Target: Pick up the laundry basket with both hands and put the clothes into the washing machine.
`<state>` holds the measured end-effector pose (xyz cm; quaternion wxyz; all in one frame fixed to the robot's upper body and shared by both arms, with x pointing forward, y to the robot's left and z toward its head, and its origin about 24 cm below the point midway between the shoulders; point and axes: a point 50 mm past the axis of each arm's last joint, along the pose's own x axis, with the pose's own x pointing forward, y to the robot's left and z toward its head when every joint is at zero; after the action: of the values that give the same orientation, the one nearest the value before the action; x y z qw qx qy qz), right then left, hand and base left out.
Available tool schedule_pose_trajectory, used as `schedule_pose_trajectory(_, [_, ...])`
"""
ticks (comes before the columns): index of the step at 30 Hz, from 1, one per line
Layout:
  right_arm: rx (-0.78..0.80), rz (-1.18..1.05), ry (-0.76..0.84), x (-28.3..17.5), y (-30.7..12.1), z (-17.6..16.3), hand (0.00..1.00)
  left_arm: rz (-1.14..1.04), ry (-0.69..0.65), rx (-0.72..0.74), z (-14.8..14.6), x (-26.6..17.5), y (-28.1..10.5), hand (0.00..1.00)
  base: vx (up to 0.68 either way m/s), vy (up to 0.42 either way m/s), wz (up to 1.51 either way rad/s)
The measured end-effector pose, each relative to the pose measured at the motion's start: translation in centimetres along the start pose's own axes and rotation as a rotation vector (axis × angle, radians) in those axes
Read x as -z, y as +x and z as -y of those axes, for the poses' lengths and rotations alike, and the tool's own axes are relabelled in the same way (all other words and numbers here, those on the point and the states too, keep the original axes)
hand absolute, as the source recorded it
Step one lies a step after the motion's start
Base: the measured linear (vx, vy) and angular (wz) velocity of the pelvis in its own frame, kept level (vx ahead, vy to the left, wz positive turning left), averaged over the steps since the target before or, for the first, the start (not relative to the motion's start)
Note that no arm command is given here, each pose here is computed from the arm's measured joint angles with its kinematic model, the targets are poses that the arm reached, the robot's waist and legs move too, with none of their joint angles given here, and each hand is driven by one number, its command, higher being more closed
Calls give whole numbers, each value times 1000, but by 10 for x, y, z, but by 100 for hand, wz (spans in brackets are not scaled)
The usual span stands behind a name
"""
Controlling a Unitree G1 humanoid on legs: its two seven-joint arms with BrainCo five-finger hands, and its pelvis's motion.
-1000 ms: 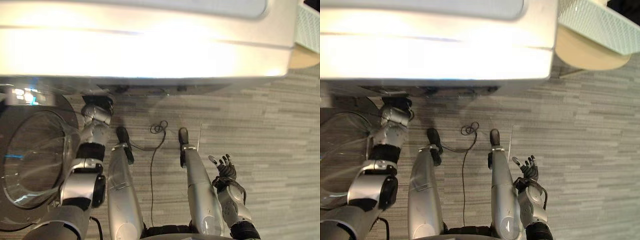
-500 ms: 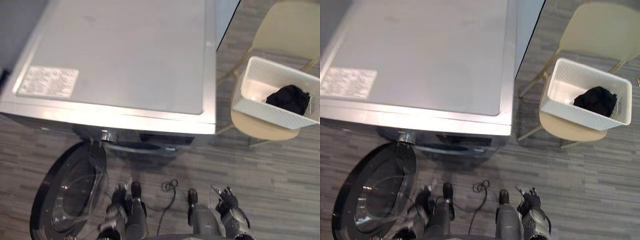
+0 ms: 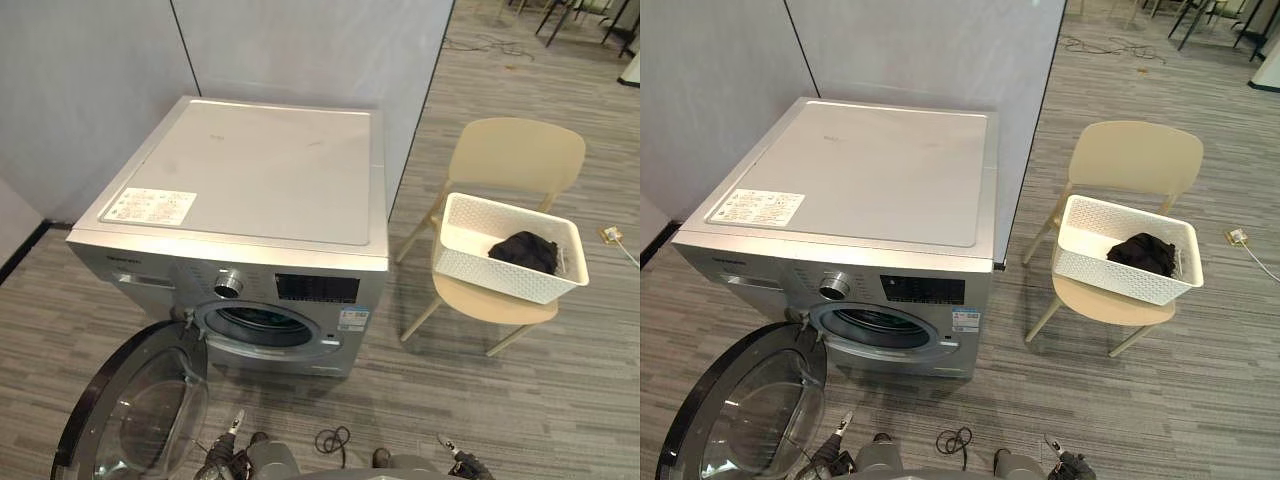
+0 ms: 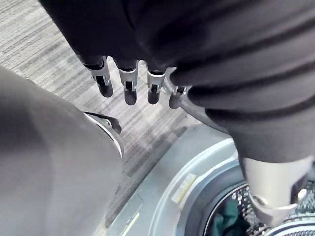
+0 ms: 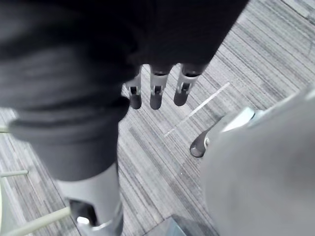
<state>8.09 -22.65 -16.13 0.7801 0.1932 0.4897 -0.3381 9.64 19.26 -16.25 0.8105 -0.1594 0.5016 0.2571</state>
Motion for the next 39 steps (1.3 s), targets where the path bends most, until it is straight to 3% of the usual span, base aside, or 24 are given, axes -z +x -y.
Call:
schedule_pose_trajectory(5, [-56, 3, -86, 0, -1, -15, 0, -4, 38, -12, -7, 2, 0, 0, -16, 182, -90])
schedule_pose_trajectory(9, [-47, -20, -97, 10, -3, -9, 0, -14, 172, -4, -7, 4, 0, 0, 73, 88, -73])
schedule_pose_trajectory(11, [-40, -12, -90, 10, -3, -5, 0, -4, 265, 24, 1, 1, 0, 0, 136, 18, -58])
schedule_pose_trajectory(16, [-87, 43, -79, -3, -3, -17, 0, 51, 302, 62, 19, -17, 3, 0, 174, -31, -157])
schedule_pose_trajectory(21, [-15, 8, -50, 1, -1, 5, 0, 144, 350, 115, 41, -47, 5, 0, 191, -167, -58])
schedule_pose_trajectory(24, [19, -27, -40, 6, 0, 16, 0, 151, 377, 116, 40, -50, 6, 0, 274, -306, -9])
schedule_pose_trajectory(26, [33, -34, -22, 3, 1, 19, 0, 133, 379, 110, 37, -45, 6, 0, 255, -334, -10])
schedule_pose_trajectory(34, [40, -21, 25, 1, 1, 24, 0, 41, 160, -7, -8, -14, 3, 0, 194, -274, -13])
schedule_pose_trajectory(39, [-21, 28, 2, -18, 4, 1, 0, 31, 139, -13, -16, -7, 1, 0, 191, -6, -42])
